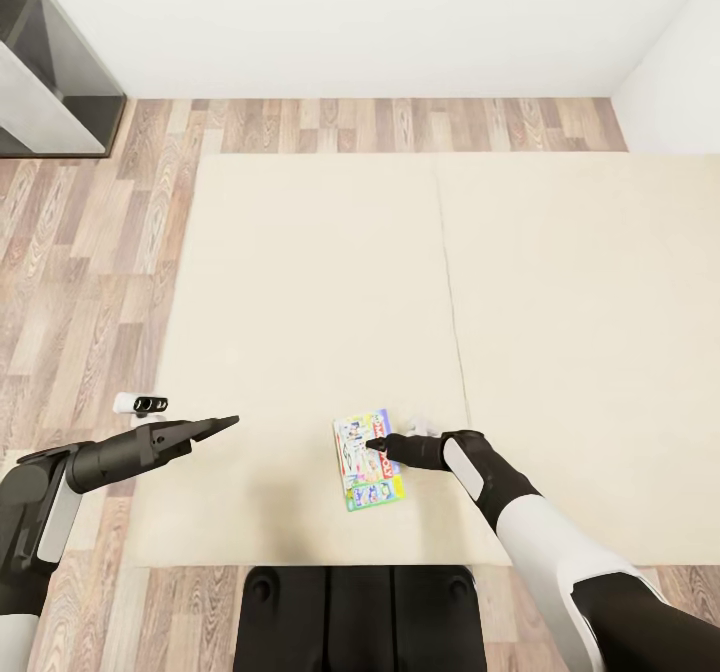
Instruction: Put all the toys in the child's room - the three board games (two on the bed and one on the table), the two jigsaw puzzles on the table, and the tennis ball on the table - inside the toy box on the table in the child's room.
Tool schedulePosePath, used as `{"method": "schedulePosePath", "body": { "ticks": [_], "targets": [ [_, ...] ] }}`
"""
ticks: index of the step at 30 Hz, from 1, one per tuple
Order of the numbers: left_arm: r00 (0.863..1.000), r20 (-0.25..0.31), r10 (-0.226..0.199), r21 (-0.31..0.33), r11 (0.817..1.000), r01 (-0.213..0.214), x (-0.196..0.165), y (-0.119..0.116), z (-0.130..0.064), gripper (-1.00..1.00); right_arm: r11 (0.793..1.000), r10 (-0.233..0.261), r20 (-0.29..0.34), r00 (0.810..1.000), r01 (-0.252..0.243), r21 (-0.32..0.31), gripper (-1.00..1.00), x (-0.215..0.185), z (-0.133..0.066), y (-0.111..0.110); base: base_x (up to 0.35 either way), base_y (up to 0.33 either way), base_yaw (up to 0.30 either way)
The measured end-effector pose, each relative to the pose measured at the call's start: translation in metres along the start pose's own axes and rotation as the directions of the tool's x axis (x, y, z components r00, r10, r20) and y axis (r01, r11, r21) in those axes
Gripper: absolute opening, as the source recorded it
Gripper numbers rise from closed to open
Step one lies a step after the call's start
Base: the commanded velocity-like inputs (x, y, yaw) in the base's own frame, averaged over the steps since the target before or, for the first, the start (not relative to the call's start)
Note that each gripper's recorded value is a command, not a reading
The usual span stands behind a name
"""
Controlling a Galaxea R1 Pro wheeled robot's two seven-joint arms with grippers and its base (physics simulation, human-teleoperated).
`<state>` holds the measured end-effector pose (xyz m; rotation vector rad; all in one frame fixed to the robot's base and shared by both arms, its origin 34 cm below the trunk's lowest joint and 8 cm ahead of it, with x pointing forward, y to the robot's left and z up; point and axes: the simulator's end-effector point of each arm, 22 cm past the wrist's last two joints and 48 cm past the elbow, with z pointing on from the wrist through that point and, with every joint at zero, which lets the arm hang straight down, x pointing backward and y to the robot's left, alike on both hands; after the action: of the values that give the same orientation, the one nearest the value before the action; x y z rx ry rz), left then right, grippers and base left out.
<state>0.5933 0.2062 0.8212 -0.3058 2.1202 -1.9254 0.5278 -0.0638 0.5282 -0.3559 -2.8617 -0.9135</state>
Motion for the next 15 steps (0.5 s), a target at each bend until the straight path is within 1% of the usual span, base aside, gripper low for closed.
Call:
{"method": "schedulePosePath", "body": {
  "ticks": [5,15],
  "targets": [
    [1.000,0.000,0.000,0.000,1.000,0.000,0.0000,0.0000,0.0000,1.00,1.000,-0.001,0.001,1.000,0.001,0.001,1.00,-0.0003,-0.0001,-0.0001,0.000,0.080,0.000],
    [1.000,0.000,0.000,0.000,1.000,0.000,0.0000,0.0000,0.0000,1.00,1.000,0.001,0.000,1.000,-0.001,-0.001,1.00,0.0001,0.0001,0.0001,0.000,0.012,0.000]
  ]
}}
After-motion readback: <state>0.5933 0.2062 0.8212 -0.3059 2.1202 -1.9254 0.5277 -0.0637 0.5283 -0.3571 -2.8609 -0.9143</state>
